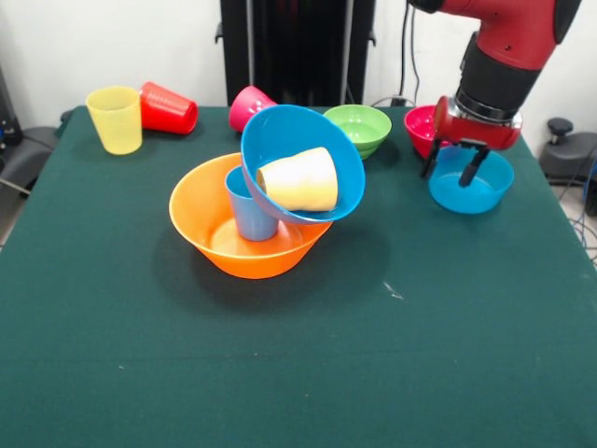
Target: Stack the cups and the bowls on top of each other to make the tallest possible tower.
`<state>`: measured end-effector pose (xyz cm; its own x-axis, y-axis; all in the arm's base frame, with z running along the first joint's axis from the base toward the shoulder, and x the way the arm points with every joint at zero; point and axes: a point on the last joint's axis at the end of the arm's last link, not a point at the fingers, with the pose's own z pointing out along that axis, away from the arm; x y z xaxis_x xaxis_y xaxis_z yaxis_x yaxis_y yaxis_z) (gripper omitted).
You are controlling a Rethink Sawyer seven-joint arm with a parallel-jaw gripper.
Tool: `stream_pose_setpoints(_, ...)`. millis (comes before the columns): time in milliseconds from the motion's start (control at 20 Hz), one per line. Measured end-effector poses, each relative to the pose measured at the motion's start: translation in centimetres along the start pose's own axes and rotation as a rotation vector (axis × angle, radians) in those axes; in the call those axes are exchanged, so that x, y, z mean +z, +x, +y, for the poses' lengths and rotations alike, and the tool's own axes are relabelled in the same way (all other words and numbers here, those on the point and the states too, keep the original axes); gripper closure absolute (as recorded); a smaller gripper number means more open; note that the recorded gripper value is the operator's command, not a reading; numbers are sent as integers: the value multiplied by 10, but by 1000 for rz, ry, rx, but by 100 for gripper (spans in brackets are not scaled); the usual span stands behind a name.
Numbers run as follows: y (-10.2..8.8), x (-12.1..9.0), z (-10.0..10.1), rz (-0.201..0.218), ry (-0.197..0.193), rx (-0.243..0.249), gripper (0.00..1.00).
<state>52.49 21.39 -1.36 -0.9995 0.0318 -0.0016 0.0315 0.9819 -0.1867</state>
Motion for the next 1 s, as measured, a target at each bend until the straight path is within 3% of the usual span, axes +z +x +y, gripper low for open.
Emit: stream_pose_setpoints(1000,13,26,-6,51,8,6,0)
